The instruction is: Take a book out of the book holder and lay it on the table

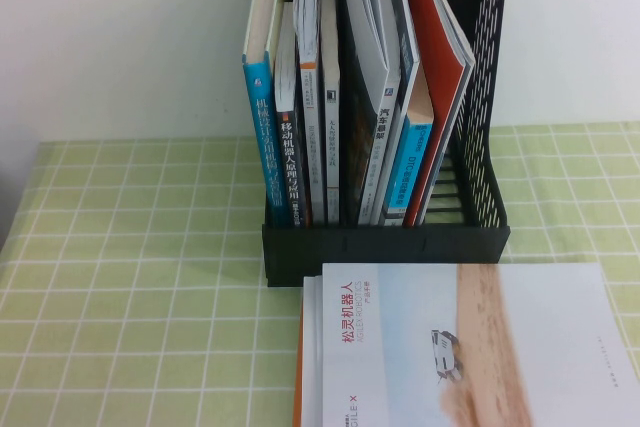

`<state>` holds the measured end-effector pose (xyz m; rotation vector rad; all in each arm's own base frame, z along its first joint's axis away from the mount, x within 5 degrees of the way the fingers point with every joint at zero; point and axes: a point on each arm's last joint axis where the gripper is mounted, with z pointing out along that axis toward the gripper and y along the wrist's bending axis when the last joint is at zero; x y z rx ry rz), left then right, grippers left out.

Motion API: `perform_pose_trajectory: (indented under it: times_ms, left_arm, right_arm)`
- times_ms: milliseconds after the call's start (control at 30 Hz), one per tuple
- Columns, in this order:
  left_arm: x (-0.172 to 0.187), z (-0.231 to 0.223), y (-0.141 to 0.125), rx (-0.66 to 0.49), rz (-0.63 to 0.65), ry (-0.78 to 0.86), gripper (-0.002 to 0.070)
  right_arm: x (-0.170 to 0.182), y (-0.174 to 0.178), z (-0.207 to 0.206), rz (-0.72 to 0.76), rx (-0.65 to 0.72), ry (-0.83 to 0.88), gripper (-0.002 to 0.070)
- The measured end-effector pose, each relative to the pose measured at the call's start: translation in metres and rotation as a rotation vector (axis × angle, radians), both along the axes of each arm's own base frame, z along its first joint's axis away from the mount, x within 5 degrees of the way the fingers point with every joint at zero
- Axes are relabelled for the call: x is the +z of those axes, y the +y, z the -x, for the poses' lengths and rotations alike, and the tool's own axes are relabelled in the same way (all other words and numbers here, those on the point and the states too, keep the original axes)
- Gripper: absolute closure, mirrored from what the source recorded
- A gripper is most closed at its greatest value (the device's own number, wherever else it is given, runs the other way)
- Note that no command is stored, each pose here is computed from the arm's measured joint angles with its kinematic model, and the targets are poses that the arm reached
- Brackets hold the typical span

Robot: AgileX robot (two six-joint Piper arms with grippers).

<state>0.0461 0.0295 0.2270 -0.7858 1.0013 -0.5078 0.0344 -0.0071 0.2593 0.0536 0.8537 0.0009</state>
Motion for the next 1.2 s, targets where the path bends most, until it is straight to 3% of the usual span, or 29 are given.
perform_pose_trajectory:
  times_ms: [200, 467, 633, 800, 1000, 1200]
  left_arm:
    - [0.005, 0.004, 0.005, 0.028, 0.085, -0.094, 0.0678]
    - [0.074, 0.019, -0.018, -0.075, -0.300, -0.123, 0.0677]
    - [0.123, 0.016, -0.031, -0.179, -0.475, 0.066, 0.0678]
    - [0.154, -0.011, -0.037, -0.323, -0.488, 0.325, 0.0677]
    - [0.152, -0.052, -0.040, -0.438, -0.432, 0.532, 0.0678]
    - [0.145, -0.072, -0.044, -0.518, -0.371, 0.579, 0.0678]
  right_arm:
    - [0.035, -0.002, 0.013, -0.027, 0.009, -0.107, 0.0678]
    - [0.099, -0.002, 0.038, -0.094, 0.099, -0.207, 0.0678]
    - [0.140, 0.007, 0.011, -0.020, 0.126, 0.043, 0.0678]
    - [0.165, 0.013, -0.035, 0.052, 0.118, 0.362, 0.0678]
    - [0.150, 0.016, -0.086, 0.264, 0.022, 0.622, 0.0678]
    - [0.126, 0.037, -0.105, 0.333, 0.159, 0.768, 0.0678]
